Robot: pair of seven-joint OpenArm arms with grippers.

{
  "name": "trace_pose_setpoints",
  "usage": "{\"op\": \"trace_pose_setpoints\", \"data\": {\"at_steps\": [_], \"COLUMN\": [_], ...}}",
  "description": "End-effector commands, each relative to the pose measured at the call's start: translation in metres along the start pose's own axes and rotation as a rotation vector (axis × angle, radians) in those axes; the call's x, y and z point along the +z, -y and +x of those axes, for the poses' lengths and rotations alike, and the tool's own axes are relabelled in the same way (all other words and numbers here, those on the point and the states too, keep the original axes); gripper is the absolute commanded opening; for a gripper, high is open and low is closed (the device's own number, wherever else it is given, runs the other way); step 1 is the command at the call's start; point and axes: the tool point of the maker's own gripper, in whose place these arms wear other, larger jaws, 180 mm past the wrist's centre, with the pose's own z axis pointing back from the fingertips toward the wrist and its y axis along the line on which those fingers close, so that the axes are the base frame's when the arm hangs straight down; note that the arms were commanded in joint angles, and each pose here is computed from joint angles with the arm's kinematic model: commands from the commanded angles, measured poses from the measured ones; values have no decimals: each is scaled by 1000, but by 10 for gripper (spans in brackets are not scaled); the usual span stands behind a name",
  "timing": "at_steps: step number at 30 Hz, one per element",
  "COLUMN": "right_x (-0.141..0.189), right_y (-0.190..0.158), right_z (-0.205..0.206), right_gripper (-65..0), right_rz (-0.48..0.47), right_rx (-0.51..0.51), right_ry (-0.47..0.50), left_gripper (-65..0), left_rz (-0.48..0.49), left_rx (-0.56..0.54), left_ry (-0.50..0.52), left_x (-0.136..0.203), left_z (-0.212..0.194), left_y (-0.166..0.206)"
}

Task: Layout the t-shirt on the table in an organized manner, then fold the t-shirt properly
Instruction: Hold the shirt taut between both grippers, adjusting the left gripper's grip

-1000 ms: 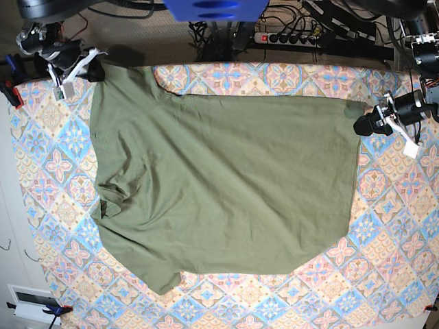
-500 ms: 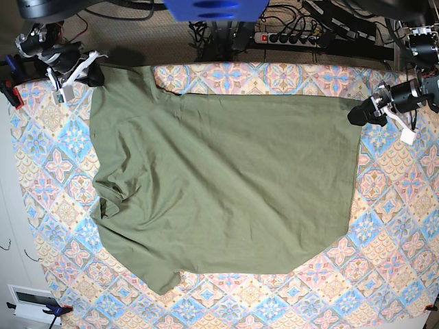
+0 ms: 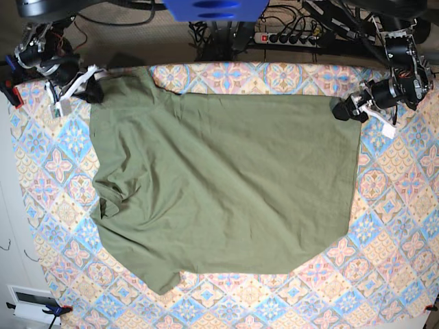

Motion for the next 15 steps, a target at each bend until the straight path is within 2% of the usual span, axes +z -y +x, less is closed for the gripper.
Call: {"op": "trace_pose_setpoints", "data": {"at_steps": [1, 10, 15], "right_x": [5, 5, 5], "right_y": [1, 1, 1], "right_z": [2, 1, 1], "right_gripper": [-647, -647, -647], "right_rz": [-4, -4, -4], "right_rx": [14, 14, 14], "right_ry": [3, 0, 1], "left_gripper": [-270, -280, -396], "left_rz": [26, 41, 114], "left_rx": [-20, -5, 7], "left_ry": [0, -18, -61], "left_x": [3, -3, -5], "left_z": [2, -9, -31], "left_y": [-3, -7, -26]}}
